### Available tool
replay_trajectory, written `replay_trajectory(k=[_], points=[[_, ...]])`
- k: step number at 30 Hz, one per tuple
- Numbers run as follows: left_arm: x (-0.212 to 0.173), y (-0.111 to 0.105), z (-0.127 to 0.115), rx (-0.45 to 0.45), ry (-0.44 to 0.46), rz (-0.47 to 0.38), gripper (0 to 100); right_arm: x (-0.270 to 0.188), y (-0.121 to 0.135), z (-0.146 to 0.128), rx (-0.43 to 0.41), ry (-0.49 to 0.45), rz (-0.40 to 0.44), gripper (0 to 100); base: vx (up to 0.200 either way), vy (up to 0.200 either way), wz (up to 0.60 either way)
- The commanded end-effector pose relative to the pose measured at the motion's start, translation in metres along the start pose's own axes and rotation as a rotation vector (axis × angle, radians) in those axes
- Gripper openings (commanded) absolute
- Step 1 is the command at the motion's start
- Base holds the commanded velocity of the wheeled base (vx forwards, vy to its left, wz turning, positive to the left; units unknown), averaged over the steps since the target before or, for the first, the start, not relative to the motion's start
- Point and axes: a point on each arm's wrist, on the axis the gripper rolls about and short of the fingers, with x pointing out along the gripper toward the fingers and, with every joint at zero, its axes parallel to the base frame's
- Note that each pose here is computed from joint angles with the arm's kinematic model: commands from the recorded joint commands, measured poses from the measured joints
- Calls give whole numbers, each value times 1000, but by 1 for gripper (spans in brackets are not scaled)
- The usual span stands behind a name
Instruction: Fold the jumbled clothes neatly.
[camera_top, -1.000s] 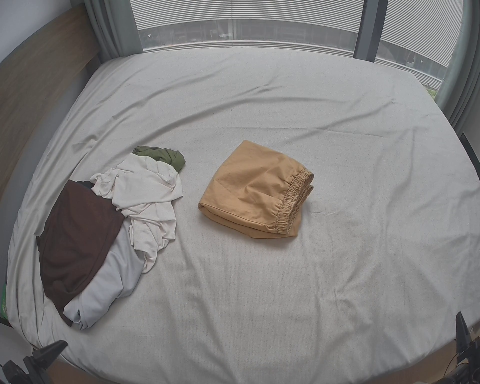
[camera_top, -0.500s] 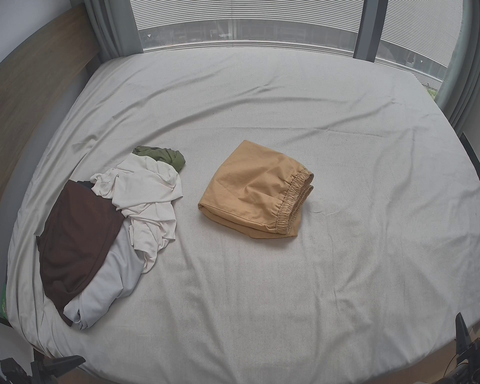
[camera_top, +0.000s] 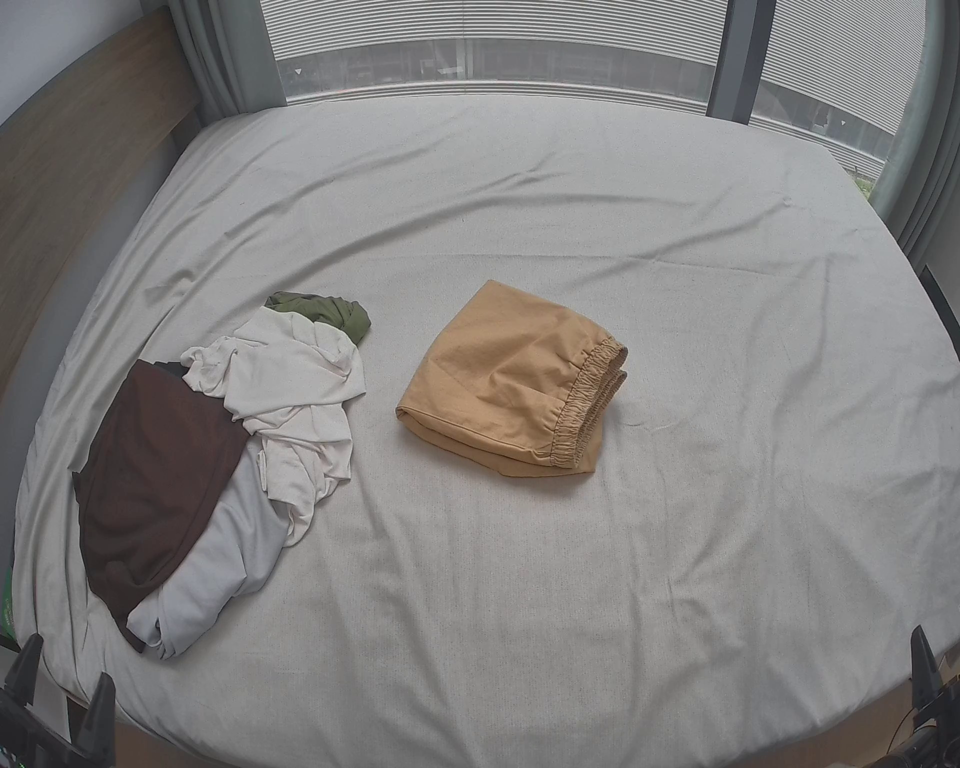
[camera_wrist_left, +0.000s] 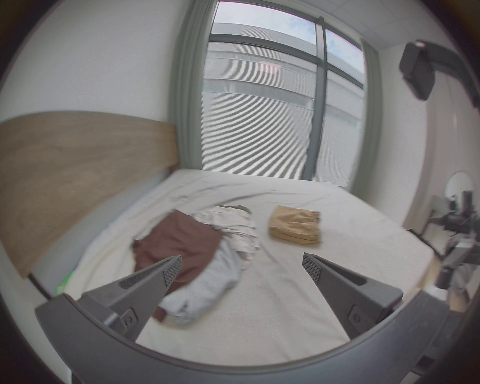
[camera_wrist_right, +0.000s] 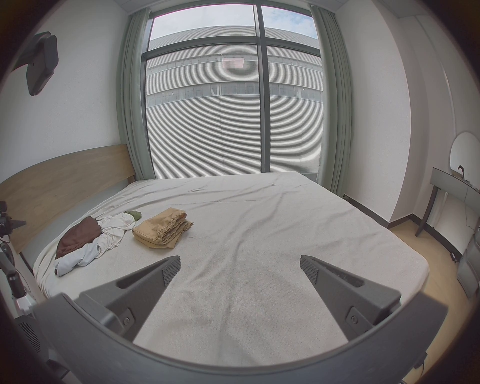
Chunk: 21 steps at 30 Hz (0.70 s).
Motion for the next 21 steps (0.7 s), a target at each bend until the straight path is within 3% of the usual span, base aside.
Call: replay_trajectory(k=[1, 7, 21], points=[[-1, 1, -10, 21, 27, 21, 100, 0, 0, -6, -2, 14, 10, 100, 0, 0, 0], [-1, 1, -10, 30, 32, 15, 100, 0, 1, -9, -67, 45, 87, 100, 0, 0, 0], [-1, 0, -10, 36, 33, -3, 100, 0, 1, -9, -60, 49, 86, 100, 0, 0, 0]])
